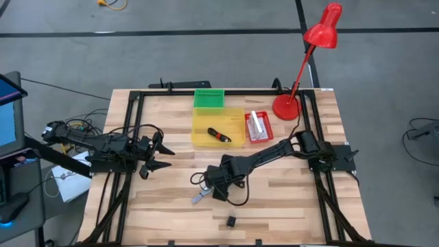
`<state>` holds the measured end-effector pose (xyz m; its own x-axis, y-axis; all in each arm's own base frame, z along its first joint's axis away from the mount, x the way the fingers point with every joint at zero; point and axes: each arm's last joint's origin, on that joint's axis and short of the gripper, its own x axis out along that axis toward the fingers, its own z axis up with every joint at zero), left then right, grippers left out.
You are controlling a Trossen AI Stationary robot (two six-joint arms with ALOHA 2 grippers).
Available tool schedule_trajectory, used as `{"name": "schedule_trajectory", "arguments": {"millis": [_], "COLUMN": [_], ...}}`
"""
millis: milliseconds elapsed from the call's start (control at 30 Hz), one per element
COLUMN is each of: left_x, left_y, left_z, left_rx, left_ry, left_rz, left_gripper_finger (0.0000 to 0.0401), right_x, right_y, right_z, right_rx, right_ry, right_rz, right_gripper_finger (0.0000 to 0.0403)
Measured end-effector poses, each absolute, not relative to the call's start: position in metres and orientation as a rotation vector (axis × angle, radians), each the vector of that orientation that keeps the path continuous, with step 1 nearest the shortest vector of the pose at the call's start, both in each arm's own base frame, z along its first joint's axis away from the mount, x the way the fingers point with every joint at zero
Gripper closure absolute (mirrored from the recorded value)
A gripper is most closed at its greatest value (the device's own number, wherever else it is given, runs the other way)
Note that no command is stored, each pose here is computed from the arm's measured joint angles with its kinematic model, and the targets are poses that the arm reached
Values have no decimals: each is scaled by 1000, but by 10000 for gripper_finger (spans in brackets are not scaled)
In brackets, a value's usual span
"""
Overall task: Pick and place items into bin
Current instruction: Put the black charger cable into the yellow bin
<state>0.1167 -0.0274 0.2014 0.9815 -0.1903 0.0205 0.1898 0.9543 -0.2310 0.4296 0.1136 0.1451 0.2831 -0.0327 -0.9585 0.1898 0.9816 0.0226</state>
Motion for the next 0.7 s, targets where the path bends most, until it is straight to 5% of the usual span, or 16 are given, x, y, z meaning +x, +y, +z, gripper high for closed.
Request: {"name": "schedule_trajectory", "arguments": {"millis": [233,467,700], "left_x": [117,117,117], "left_y": [-27,-27,-27], "left_z": [201,201,201], "left_rx": [-235,-234,-234], "left_ry": [2,2,2], "left_rz": [-193,-193,-193], "left_gripper_finger": [186,186,186], "right_x": [430,429,428], "right_y": [111,111,113], "right_z": [145,144,148], "right_rx": [160,166,202], "right_ry": [1278,1282,1271], "right_rz": [-173,-174,-199], "right_gripper_finger": [256,385,400]}}
